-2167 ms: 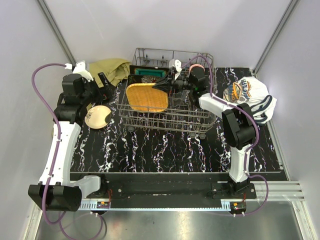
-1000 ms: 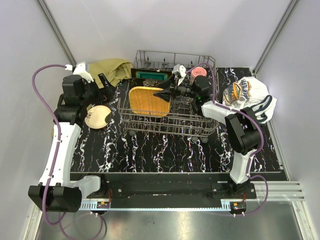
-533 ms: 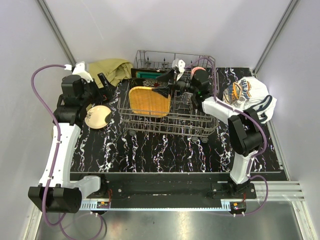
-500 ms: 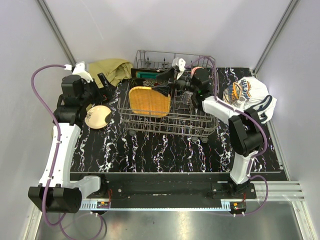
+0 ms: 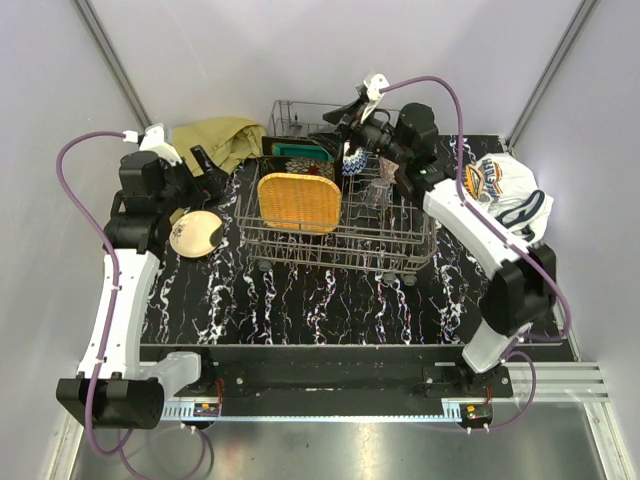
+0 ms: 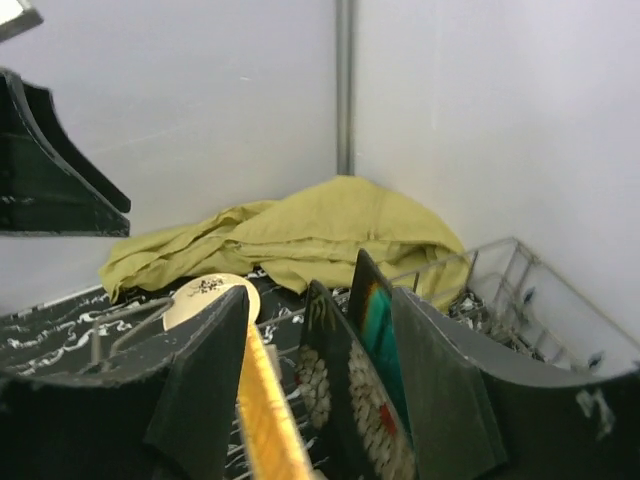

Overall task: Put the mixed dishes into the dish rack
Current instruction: Insert the plate into the dish rack, then grab a plate with the left arm, then pass the plate from the left arm to the right

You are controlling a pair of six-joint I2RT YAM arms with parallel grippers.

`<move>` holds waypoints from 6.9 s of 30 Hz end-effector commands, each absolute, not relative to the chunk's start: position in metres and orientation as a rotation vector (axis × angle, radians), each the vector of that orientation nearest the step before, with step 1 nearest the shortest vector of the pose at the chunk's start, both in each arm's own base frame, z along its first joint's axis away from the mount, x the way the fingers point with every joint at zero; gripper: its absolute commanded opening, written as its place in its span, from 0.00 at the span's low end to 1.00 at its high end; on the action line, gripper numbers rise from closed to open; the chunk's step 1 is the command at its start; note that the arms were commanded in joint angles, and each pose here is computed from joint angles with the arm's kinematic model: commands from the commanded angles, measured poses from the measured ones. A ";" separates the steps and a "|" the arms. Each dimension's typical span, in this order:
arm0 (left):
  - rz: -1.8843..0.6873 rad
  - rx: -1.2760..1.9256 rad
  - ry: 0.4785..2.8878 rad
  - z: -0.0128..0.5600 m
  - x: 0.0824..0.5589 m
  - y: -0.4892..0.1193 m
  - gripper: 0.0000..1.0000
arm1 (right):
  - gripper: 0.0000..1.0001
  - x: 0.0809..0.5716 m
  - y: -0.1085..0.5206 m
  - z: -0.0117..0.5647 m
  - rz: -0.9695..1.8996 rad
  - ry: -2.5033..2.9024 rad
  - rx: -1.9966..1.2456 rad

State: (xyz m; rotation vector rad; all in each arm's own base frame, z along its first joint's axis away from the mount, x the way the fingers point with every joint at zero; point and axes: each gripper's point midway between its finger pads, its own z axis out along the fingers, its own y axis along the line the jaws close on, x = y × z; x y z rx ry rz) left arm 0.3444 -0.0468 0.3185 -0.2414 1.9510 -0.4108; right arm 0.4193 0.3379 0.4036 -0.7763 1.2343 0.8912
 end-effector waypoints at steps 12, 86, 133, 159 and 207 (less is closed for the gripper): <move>-0.439 -0.843 1.921 0.248 0.343 -0.011 0.99 | 0.74 0.244 0.309 0.391 0.892 1.574 -0.542; -0.187 -1.560 1.723 0.031 0.353 0.054 0.41 | 0.85 0.208 0.234 0.356 0.792 1.714 -0.383; -0.739 -0.932 1.317 0.404 0.227 -0.008 0.00 | 1.00 0.220 0.276 0.409 0.971 1.654 -0.337; -1.127 -0.662 1.479 0.415 0.261 -0.086 0.00 | 1.00 0.310 0.406 0.440 1.103 1.552 -0.483; -1.220 -0.618 1.514 0.385 0.273 -0.101 0.99 | 0.00 0.346 0.255 0.507 0.772 1.387 -0.154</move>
